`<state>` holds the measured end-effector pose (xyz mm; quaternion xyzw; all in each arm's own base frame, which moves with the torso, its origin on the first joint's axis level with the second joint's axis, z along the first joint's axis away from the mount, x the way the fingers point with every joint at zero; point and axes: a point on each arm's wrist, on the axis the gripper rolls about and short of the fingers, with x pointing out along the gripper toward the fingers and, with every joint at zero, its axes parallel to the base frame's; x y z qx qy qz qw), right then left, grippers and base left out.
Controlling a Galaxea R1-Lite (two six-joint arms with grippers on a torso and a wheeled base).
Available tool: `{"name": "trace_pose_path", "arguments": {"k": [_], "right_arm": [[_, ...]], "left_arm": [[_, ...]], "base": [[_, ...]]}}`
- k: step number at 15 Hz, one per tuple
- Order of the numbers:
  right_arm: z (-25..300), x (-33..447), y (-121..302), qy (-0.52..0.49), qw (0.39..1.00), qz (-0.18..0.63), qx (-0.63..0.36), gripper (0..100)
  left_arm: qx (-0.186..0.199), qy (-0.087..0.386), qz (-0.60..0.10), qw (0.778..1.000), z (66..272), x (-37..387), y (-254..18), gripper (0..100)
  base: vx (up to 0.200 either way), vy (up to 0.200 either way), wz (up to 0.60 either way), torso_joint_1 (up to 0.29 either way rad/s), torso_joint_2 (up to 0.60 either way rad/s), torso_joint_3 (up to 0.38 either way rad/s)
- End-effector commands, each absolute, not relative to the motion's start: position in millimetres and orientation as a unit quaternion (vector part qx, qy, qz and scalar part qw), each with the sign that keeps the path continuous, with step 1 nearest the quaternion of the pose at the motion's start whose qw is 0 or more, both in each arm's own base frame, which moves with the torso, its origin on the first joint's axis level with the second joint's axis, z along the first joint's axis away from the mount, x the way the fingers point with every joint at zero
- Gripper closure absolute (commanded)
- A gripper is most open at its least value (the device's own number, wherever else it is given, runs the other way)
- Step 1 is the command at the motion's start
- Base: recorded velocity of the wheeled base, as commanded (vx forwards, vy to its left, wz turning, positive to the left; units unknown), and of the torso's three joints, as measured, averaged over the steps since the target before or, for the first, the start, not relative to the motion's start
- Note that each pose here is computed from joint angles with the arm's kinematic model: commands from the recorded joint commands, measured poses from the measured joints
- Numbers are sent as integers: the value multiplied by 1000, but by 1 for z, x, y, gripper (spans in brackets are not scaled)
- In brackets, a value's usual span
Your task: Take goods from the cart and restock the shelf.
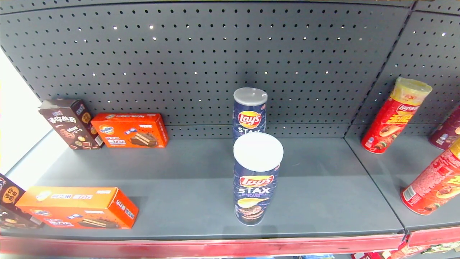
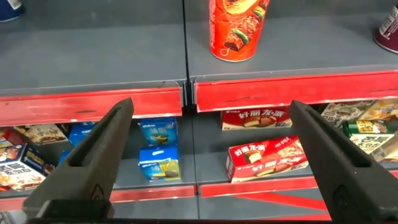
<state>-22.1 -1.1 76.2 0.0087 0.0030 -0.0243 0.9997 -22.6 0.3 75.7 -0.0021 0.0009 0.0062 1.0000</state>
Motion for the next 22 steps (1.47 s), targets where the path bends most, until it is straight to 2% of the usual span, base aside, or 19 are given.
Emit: {"name": "trace_pose_path", "arguments": {"k": [1,11,13,22], "right_arm": [[76,-22,-1,5,1000,-23,0,0],[76,-22,-1,5,1000,-19,-2,0],[76,-22,-1,5,1000,-19,-2,0],[76,-22,-1,5,1000,-18,-2,0]], "left_arm": [[-2,1,6,1000,76,-22,0,0],[-4,1,11,1000,76,-22,0,0],[-4,1,8,1000,76,-22,0,0],[-2,2,11,1000,76,-22,0,0]], "base": [[0,0,0,0,0,0],[0,0,0,0,0,0],[-200,0,0,2,2,2],[0,0,0,0,0,0]]}}
